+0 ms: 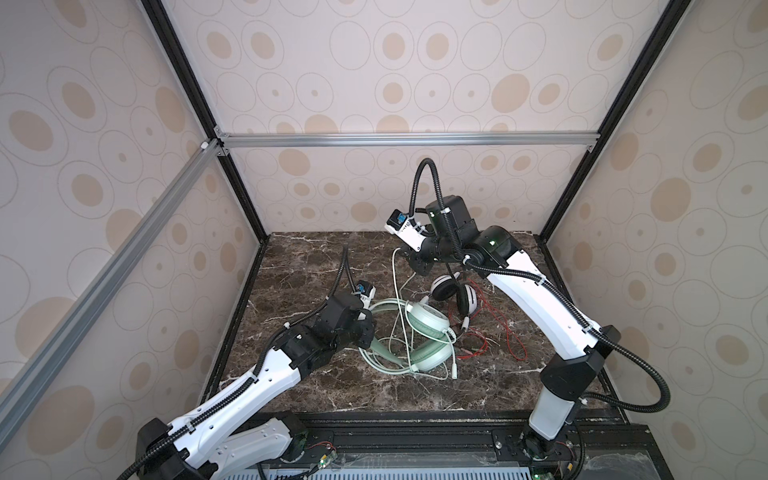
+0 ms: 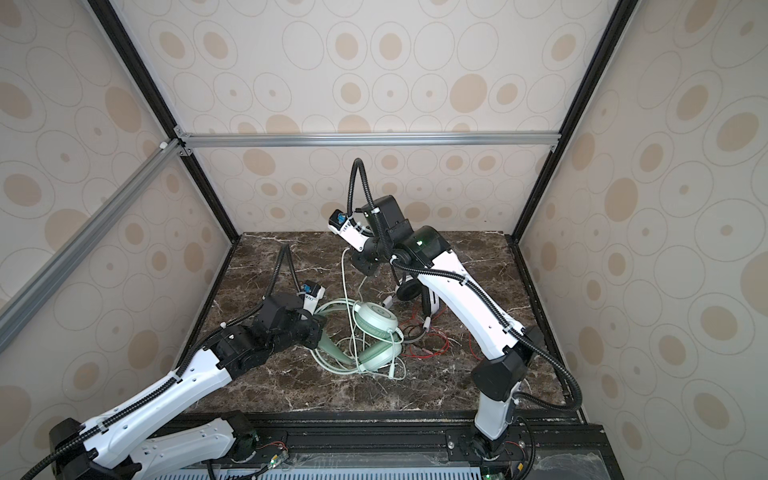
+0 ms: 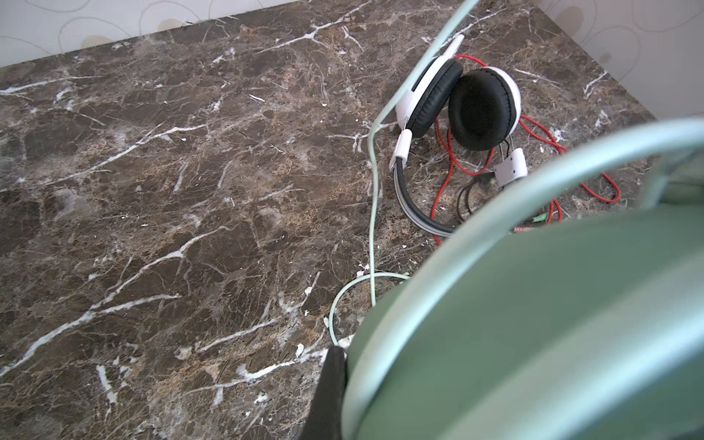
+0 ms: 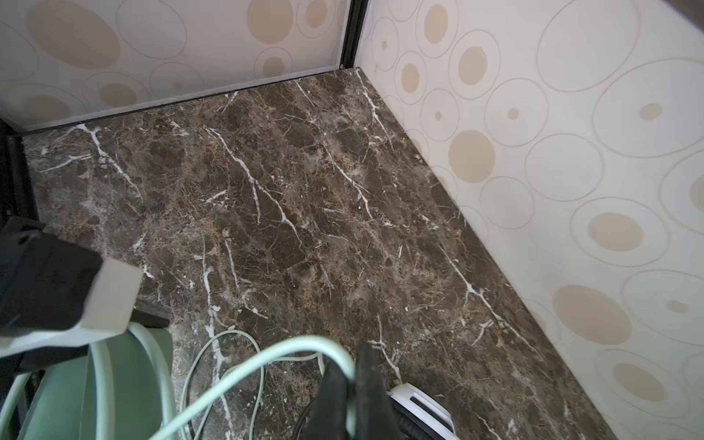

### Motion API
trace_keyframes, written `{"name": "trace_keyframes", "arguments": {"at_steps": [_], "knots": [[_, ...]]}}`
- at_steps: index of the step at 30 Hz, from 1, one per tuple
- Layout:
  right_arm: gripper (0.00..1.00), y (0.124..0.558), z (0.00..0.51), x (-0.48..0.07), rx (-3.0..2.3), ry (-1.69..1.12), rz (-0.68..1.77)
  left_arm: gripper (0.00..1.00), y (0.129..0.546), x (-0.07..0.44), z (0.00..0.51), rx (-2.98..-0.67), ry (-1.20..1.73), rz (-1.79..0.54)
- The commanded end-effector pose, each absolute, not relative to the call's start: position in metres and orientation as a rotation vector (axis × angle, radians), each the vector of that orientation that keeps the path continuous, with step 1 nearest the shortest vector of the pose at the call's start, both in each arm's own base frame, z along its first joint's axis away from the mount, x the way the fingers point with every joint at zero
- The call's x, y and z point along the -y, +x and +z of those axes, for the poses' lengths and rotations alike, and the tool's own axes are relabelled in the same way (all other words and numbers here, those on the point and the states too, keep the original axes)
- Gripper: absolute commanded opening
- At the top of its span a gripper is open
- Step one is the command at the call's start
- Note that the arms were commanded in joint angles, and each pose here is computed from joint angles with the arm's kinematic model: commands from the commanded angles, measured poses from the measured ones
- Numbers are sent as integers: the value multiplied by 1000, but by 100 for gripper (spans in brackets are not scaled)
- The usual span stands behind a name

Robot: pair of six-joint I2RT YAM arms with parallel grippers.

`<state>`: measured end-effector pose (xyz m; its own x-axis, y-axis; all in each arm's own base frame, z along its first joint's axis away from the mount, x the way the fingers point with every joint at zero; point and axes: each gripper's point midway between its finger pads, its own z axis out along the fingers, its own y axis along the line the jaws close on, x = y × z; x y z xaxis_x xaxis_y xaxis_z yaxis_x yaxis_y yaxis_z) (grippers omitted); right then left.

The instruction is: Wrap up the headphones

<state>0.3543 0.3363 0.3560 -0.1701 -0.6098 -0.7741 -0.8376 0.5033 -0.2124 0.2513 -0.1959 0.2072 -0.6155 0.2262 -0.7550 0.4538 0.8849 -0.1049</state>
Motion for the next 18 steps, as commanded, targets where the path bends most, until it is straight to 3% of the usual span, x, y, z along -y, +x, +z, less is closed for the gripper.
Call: {"name": "trace_keyframes", "arguments": {"at_steps": [1,12,18], "knots": [[0,357,373,-334,-1867,-1134,410,0,249,205,236,-2170,498,-430],[0,384,331,-282,-1988,-863,612,0,246,189,251,-2155,452,-385],[3,375,314,-303,-1960,-913,830,0,236,198,284,-2079,453,-524]]}}
